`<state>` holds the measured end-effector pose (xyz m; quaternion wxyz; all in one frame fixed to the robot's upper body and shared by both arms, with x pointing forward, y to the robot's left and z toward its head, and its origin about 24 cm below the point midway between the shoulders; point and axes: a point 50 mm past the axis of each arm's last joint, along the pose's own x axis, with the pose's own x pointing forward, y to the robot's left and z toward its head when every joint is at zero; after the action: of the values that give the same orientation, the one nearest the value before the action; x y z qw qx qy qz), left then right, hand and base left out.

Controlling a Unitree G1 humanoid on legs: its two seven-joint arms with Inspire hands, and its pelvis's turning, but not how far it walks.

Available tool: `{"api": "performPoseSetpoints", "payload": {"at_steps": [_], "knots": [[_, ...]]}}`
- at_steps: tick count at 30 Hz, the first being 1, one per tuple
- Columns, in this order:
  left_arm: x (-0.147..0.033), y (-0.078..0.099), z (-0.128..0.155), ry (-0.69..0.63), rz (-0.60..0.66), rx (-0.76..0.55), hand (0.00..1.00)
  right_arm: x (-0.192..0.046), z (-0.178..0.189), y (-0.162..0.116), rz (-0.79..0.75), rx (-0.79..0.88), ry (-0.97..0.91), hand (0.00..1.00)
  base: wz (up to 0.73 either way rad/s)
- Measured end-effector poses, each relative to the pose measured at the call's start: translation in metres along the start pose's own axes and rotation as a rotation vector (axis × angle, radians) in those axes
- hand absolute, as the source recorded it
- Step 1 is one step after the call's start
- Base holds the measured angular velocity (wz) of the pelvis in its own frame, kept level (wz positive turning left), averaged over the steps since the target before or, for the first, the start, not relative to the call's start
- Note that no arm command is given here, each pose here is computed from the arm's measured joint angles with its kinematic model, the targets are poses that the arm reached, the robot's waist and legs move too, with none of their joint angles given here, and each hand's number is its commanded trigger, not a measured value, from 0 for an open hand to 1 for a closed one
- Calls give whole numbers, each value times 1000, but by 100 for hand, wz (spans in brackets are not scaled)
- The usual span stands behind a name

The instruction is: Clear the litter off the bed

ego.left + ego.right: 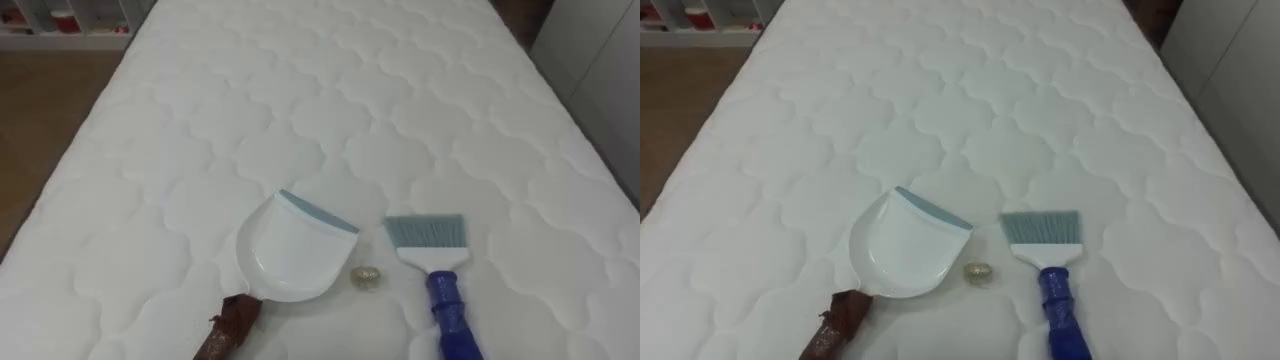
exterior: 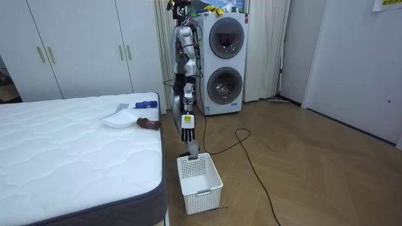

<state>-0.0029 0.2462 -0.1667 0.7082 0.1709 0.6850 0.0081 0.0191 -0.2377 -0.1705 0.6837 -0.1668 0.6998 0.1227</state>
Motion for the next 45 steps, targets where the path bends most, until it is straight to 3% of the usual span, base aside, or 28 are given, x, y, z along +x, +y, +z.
{"api": "performPoseSetpoints", "payload": {"at_steps": [18,25,30,33,37,45], "knots": [[0,-1,1,0,-18,2,0,0,2,-2,-29,-5,-5,0,3],[0,4,8,-21,35,8,0,0,4,-4,-52,18,-16,0,17],[0,13,10,-32,121,-22,0,0,2,-5,-79,46,-20,0,8],[-3,26,23,-103,216,-65,0,0,1,-5,-97,45,-29,0,8],[-10,42,41,-213,375,-99,0,0,2,-6,-120,44,-47,0,0],[-42,74,91,-525,695,-143,0,-4,10,-20,-183,76,-116,0,3]]}}
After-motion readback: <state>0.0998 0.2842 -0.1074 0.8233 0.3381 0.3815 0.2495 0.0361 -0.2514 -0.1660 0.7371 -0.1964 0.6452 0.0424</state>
